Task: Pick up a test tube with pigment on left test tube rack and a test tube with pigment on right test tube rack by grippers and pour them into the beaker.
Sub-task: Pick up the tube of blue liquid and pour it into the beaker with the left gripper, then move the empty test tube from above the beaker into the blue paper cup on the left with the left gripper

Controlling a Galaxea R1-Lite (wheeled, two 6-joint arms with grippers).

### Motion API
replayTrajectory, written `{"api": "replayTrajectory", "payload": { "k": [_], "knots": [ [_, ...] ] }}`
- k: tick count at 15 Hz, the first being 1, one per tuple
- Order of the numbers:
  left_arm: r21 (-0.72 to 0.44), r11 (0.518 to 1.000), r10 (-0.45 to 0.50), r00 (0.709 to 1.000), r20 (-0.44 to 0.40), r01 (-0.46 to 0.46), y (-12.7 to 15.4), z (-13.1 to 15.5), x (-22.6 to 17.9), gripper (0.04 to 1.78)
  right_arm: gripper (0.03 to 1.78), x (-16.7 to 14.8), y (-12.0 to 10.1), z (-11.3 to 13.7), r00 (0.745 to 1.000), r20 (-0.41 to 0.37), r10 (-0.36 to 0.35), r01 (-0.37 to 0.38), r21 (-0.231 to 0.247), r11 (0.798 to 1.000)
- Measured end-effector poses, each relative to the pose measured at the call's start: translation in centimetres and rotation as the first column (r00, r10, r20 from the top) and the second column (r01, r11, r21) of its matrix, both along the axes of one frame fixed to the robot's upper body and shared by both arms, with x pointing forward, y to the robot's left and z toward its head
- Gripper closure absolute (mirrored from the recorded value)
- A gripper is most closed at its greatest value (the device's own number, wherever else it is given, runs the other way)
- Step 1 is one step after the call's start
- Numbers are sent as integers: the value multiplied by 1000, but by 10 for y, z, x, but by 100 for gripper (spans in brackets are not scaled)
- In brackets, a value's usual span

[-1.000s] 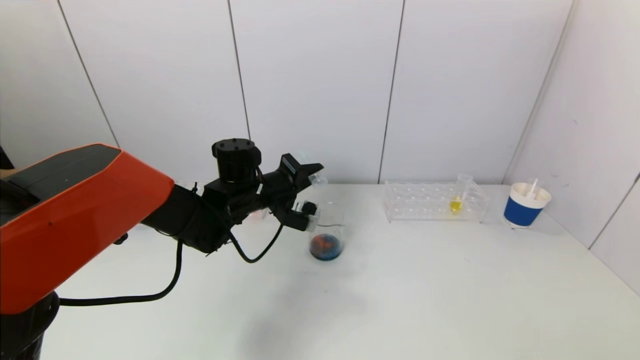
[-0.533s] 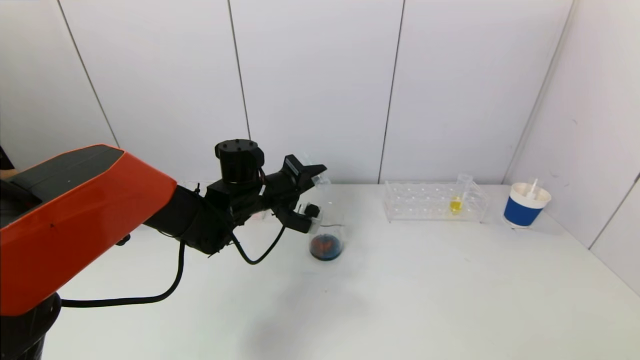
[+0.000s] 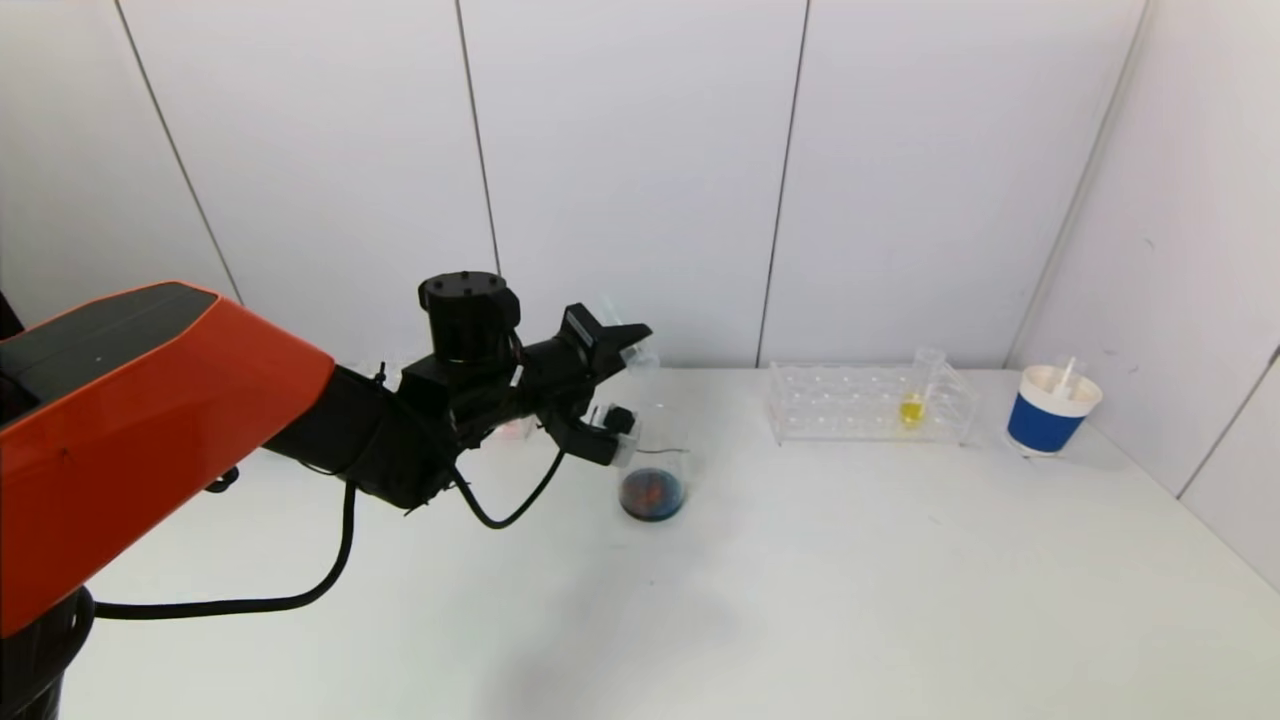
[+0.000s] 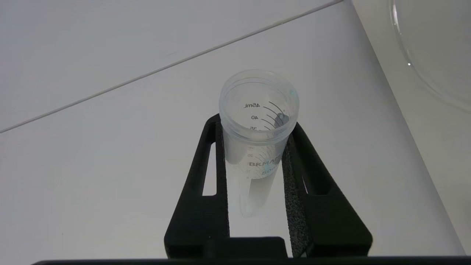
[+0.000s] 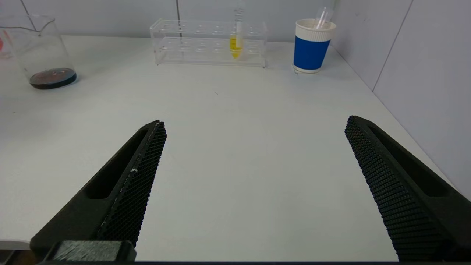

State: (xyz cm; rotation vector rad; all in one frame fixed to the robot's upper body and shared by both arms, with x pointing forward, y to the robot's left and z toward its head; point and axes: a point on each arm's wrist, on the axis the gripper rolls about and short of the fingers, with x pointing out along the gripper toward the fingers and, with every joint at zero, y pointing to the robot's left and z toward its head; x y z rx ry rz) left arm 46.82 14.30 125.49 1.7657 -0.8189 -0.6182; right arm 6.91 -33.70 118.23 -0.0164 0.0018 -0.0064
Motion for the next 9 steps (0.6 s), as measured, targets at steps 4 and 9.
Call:
{"api": "replayTrajectory", "payload": {
  "k": [4, 9],
  "knots": [
    [-74, 997, -6, 997, -78, 0, -1, -1, -4, 138, 4, 0, 0, 0, 1000, 0, 0, 0, 0, 1000],
    [-386, 921, -66, 956, -285, -52, -11, 5, -23, 138, 4, 0, 0, 0, 1000, 0, 0, 0, 0, 1000]
  ]
}}
